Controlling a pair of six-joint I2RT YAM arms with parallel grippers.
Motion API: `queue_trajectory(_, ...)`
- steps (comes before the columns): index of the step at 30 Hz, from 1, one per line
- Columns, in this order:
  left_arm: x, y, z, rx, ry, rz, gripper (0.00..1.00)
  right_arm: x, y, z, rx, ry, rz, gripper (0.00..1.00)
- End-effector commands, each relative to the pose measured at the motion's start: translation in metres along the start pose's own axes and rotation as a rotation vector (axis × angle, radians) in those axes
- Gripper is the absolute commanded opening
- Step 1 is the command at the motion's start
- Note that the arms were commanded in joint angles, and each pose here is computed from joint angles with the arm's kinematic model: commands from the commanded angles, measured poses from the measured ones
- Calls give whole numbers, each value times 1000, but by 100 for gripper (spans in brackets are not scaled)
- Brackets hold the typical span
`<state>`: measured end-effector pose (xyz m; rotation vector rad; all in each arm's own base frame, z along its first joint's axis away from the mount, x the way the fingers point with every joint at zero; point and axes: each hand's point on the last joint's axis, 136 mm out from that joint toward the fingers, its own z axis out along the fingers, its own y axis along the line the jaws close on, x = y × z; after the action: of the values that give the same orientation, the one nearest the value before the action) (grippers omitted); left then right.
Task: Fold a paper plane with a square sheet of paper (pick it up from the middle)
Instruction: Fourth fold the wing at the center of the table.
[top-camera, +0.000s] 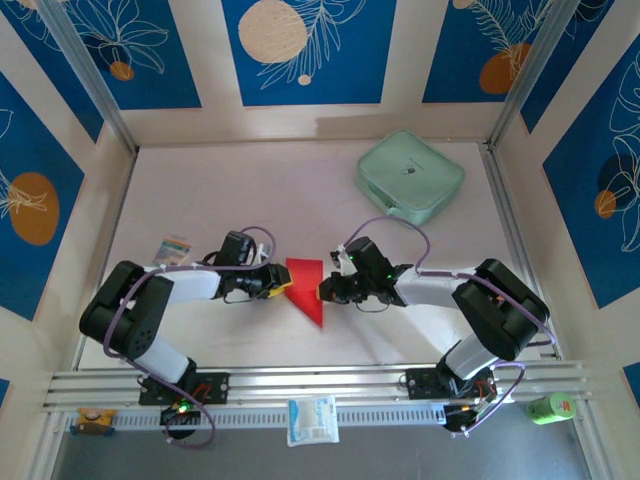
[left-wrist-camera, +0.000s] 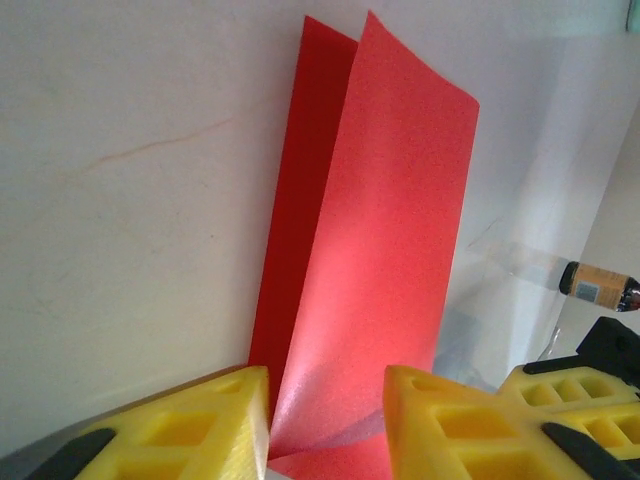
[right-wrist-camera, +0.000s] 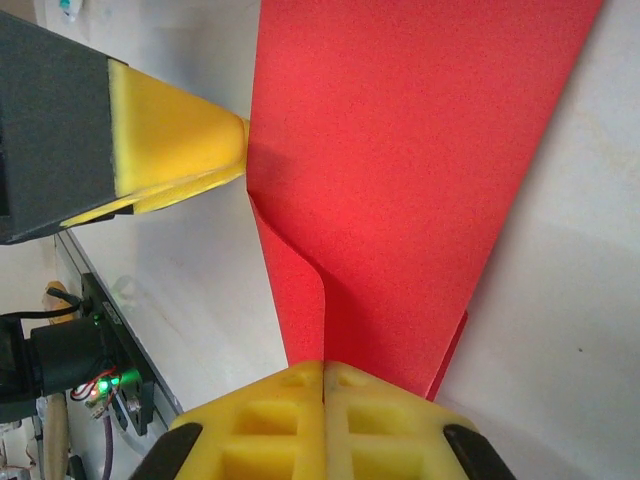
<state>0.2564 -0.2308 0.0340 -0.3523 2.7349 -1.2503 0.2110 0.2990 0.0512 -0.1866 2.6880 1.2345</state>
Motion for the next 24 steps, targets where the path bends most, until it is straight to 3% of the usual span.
queue_trajectory(1,-7,-12,-2,42,-7,8,34,1,3,-4,-23,0,3,6)
queue_trajectory(5,-7,-12,-3,41,-12,9,34,1,1,-5,-22,-2,3,6)
queue_trajectory(24,-7,-17,-1,66,-1,15,4,1,-4,-9,2,-6,17,6)
